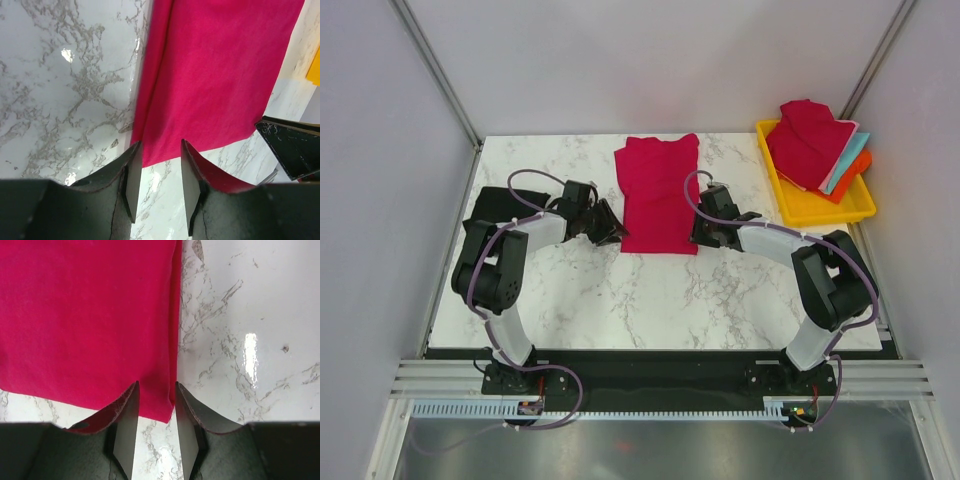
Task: Fold and stack the t-shirts
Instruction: Fold the tshirt
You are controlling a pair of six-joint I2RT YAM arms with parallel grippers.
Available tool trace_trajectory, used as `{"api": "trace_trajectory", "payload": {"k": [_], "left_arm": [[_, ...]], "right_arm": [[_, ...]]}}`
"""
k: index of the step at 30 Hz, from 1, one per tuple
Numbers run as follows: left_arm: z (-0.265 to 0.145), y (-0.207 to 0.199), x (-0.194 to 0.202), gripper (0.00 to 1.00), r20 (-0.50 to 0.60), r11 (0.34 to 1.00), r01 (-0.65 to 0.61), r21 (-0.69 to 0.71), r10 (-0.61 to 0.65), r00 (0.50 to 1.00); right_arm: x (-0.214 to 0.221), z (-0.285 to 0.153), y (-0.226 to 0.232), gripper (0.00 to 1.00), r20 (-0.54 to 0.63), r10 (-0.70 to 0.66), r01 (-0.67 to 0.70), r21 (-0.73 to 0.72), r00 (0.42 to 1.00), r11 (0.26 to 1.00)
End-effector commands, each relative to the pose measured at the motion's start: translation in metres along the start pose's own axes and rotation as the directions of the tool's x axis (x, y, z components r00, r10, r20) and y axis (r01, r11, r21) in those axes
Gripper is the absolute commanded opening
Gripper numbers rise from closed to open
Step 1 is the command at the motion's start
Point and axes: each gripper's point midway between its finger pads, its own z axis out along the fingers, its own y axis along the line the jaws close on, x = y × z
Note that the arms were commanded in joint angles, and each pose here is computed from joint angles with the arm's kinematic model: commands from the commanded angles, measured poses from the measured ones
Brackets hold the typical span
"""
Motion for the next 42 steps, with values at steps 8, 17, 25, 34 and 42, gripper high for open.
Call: {"api": "trace_trajectory", "payload": {"k": [8, 17, 25, 34, 42], "left_arm": [[0.008, -0.009, -0.008, 0.40, 0.011, 0.997, -0.073, 0.014, 0.072, 0.997], [0.008, -0.008, -0.006, 0.02, 0.000, 0.998, -0.069, 0.006, 0.069, 0.998], [0.001, -0.011, -0.004, 0.02, -0.002, 0.997, -0.072, 0.016, 0.072, 0.997], [-0.023, -0.008, 0.004, 0.02, 0.034, 0.996, -0.087, 0.008, 0.087, 0.996], [-0.024, 0.003, 0.021, 0.07, 0.000, 0.997, -0.077, 0.007, 0.077, 0.997]], "right_arm": [[-0.019, 0.016, 0.004, 0.35, 0.035, -0.008, 0.007, 0.025, 0.999, 1.000], [-0.018, 0.014, 0.005, 0.13, 0.033, -0.008, 0.007, 0.019, 0.999, 1.000], [-0.021, 0.004, 0.010, 0.00, 0.043, 0.000, 0.001, -0.007, 0.999, 1.000], [-0.025, -0.020, 0.005, 0.00, 0.099, 0.015, -0.013, -0.018, 0.995, 1.000], [-0.004, -0.021, -0.004, 0.00, 0.070, 0.019, -0.017, -0.030, 0.997, 0.999]]}}
